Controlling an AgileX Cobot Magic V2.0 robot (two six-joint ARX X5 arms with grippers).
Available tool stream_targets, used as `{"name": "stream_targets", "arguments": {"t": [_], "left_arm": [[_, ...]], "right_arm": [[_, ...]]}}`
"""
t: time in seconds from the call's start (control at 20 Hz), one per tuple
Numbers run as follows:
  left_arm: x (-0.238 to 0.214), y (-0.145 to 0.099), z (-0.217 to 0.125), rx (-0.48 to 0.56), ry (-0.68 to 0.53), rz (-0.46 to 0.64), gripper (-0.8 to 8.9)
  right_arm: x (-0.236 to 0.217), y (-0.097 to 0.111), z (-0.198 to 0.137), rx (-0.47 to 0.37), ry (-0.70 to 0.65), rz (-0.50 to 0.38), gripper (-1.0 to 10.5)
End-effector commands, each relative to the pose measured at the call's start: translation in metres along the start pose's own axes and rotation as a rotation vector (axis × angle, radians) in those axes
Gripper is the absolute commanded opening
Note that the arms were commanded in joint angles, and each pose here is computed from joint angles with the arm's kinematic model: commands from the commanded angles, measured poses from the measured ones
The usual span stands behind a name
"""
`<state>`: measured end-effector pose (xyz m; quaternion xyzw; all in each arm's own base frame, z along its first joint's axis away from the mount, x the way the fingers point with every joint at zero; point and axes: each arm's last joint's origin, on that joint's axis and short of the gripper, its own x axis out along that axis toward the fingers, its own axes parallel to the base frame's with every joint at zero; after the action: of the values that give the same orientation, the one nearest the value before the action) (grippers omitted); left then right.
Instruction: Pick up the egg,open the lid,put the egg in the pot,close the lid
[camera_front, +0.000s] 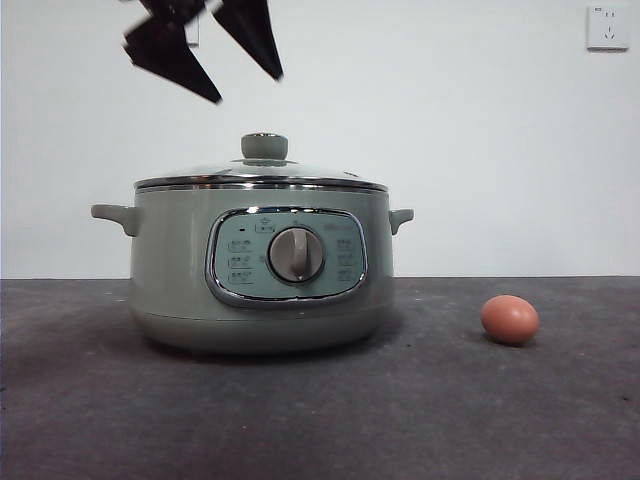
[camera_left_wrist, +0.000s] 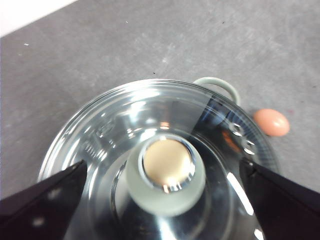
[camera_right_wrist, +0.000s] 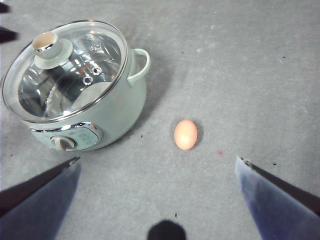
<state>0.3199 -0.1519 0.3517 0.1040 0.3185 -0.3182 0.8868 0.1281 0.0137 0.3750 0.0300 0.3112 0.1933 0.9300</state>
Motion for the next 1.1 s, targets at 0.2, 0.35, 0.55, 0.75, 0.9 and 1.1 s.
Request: {"name": "stream_targets", "arguments": {"t": [0.2, 0.35, 0.55, 0.75, 0.9, 1.1], "left_arm": [[0.034, 0.001, -0.007, 0.012, 0.057, -0.015, 7.23], [0.044, 0.003, -0.009, 0.005, 0.069, -0.013, 7.18], [0.052, 0.002, -0.013, 0.0, 0.101, -0.004, 6.28], [0.053, -0.002, -0.012, -0.01, 0.099, -0.011, 3.77], [0.053, -0.004, -0.012, -0.013, 0.1, -0.016, 2.56], [0.053, -0.005, -0.014, -0.025, 0.119, -0.018, 1.1]], "right_arm": [[-0.001, 0.0, 0.0, -0.005, -0.001, 0.005, 5.7], [0.0, 0.0, 0.001, -0.004, 0.001, 0.005, 5.7], [0.003, -0.001, 0.001, 0.002, 0.016, 0.006, 5.7], [0.003, -0.001, 0.001, 0.002, 0.017, 0.005, 5.7], [0.004, -0.001, 0.001, 0.004, 0.023, 0.006, 5.7], [0.004, -0.002, 0.001, 0.004, 0.023, 0.006, 5.7]]}}
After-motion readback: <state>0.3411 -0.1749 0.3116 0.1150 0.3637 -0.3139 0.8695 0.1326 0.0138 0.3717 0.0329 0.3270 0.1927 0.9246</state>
